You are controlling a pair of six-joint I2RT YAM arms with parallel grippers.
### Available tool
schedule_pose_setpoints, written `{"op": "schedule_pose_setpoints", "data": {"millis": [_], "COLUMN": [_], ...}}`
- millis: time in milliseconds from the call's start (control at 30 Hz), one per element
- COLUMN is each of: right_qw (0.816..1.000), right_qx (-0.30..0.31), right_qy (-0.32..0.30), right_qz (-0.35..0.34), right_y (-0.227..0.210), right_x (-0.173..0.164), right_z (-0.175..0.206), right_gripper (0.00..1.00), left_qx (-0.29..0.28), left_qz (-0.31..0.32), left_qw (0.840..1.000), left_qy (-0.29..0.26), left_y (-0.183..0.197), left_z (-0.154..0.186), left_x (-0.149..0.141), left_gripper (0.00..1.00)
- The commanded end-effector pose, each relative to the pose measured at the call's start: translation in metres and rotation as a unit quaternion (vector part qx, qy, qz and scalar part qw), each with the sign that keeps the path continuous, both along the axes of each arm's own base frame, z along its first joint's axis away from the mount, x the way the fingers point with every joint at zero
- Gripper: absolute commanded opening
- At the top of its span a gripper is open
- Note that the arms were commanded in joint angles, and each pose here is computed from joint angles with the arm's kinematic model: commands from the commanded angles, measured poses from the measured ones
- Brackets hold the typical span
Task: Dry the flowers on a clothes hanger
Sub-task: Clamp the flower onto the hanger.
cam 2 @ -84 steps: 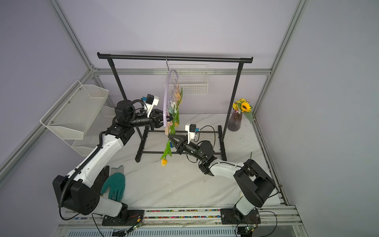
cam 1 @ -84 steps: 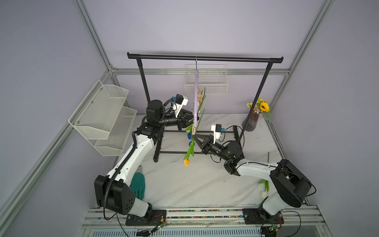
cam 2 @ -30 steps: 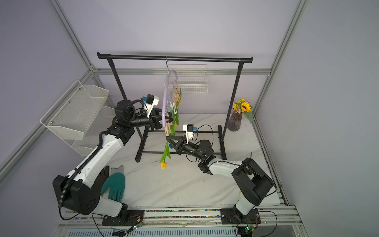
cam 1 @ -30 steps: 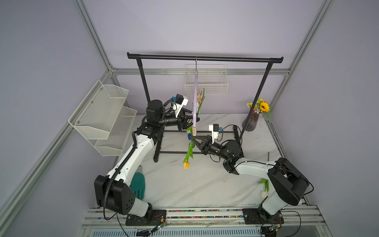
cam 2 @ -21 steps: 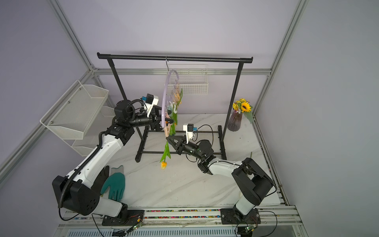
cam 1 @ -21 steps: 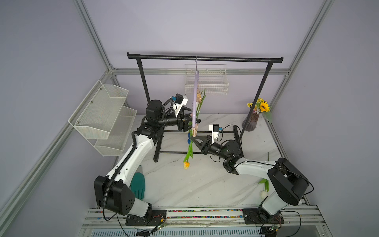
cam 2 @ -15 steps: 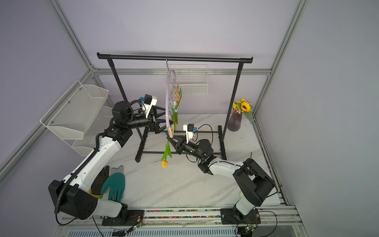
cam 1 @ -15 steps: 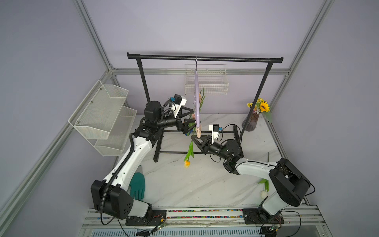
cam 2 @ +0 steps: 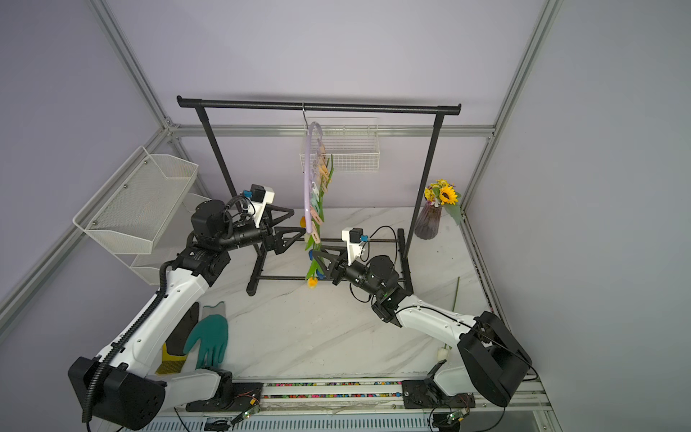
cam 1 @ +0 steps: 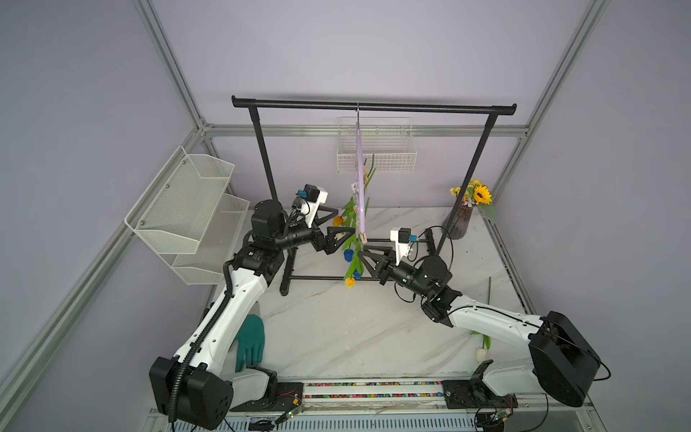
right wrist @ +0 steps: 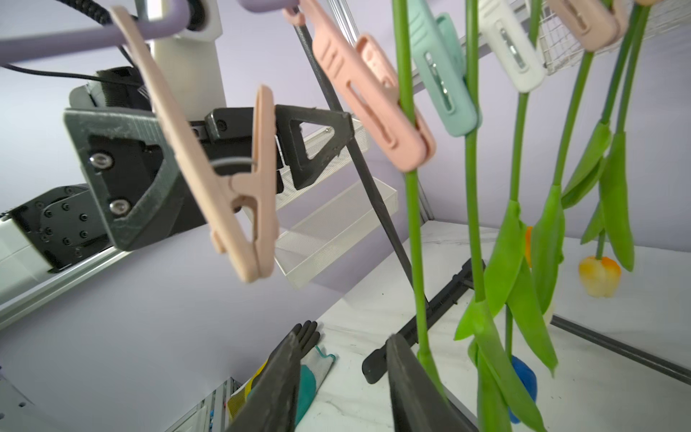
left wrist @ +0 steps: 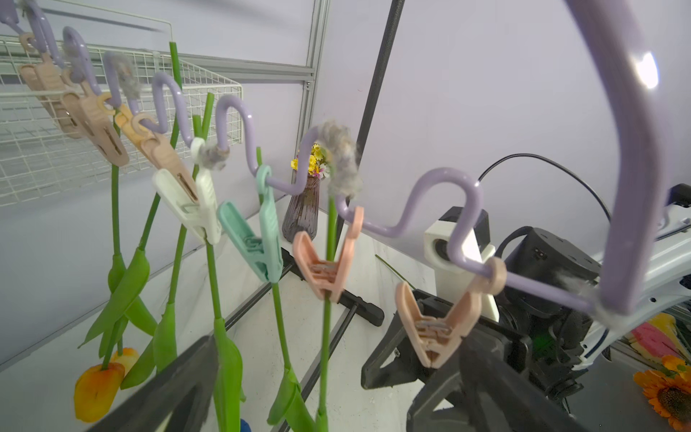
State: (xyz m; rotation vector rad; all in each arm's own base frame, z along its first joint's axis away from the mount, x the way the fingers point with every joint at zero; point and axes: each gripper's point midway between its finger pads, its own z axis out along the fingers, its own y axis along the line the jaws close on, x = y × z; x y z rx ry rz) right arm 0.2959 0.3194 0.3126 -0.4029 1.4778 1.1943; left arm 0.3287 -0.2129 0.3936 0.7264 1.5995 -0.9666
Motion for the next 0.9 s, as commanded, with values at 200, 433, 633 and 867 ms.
{"op": "schedule_pose_setpoints", "data": {"millis": [200,433,633,867], "right_qw": [0.996,0.985,0.963,0.920], "right_qx": [-0.069,-0.104,-0.139,-0.165], "right_qy": [0.012,0.058,0.098,0.137], "right_qz": [-0.061,-0.127,-0.208,-0.329], "right_y": [-0.029,-0.064,-0.106,-0.158], "right_x": [-0.004,-0.007,-0.012,-0.009], "right_z": [-0.021,-0.044,-0.068,-0.092], "right_gripper": [0.42,0.42,0.42,0.42], "left_qx": [0.004,0.017,0.045,0.056], "left_qz": [0.072,0.206,0.261,0.307], "left_qw": [0.997,0.972,0.953,0.934], "left_qy": [0.032,0.111,0.149,0.172], "left_y": [0.022,0.060,0.081,0.099], "left_z": [-0.020,-0.048,-0.080,-0.104], "left_x": [-0.005,-0.001,-0.011,-0.017], "left_gripper": [1.00,1.00,1.00,1.00]}}
